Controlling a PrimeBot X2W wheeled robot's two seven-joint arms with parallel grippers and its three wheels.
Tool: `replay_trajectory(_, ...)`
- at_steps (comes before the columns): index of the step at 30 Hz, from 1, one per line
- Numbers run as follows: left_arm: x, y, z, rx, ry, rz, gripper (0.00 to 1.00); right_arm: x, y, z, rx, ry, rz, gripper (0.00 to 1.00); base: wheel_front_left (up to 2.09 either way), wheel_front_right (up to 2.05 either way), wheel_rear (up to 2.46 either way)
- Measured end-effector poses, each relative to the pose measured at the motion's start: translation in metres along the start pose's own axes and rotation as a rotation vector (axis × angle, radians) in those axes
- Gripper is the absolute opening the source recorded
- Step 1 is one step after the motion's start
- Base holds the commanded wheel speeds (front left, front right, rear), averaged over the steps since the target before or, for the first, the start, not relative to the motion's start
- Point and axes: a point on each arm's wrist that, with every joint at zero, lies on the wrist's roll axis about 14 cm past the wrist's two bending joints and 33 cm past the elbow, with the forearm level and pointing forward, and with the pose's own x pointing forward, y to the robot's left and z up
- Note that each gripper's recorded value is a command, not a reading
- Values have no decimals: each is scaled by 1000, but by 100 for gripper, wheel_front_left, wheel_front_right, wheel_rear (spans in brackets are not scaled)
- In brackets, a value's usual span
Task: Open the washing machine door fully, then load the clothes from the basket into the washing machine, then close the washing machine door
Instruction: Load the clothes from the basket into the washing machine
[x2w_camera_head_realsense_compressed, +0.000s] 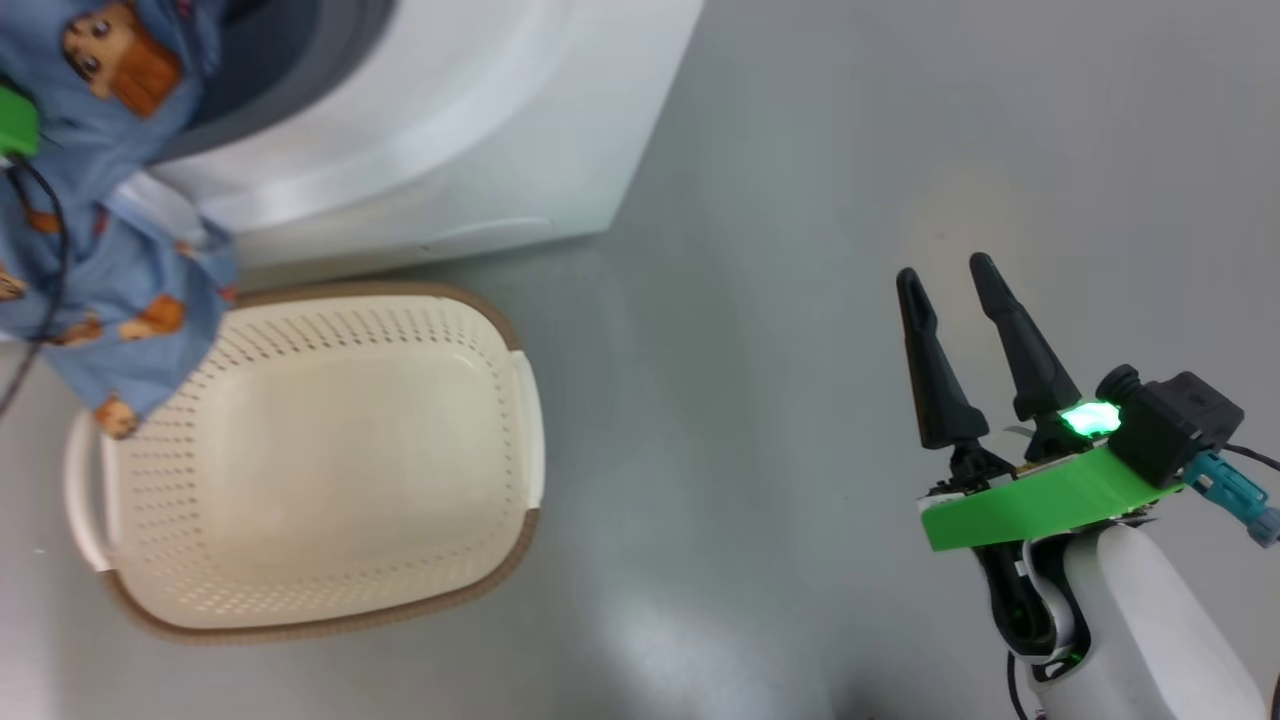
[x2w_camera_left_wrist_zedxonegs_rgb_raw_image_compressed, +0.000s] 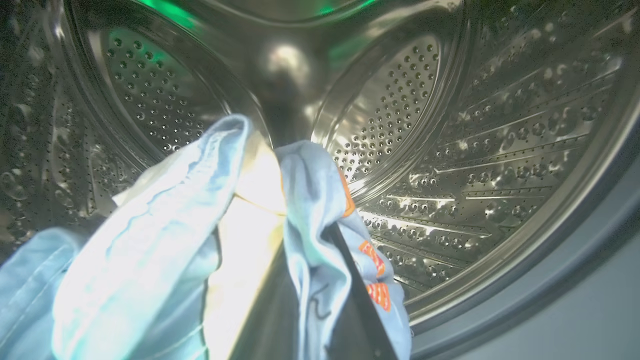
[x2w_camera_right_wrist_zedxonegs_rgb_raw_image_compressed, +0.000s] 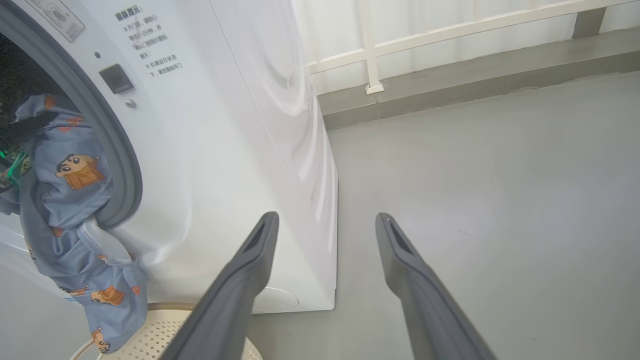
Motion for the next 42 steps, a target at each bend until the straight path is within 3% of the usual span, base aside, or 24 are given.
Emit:
replay_trajectory(10,55,-15,-23,37,-15,-75,0,-2,-19,-29,-11,69,-71,100,0,0,0)
replay_trajectory(17,85,-24,57,25,-315,-115,0,-5,-32,-46,-17,114,-115,100,0,0,0)
replay_trajectory(20,88,-23,34,6,-282,-97,0,-8,-38,-46,-27,119,-133,100,0,0,0)
replay_trajectory(21,88,-23,16,-3,-241,-90,75,-9,-39,-46,-28,119,-136,100,0,0,0)
replay_trajectory(22,87,-23,-3,-13,-190,-79,100,-10,-40,-46,-29,119,-138,100,0,0,0)
replay_trajectory(30,72,-23,-93,15,203,-51,100,-9,-34,-44,-15,113,-130,100,0,0,0)
replay_trajectory(42,47,-41,-66,20,143,-88,100,-10,-21,-16,-9,42,-99,100,0,0,0)
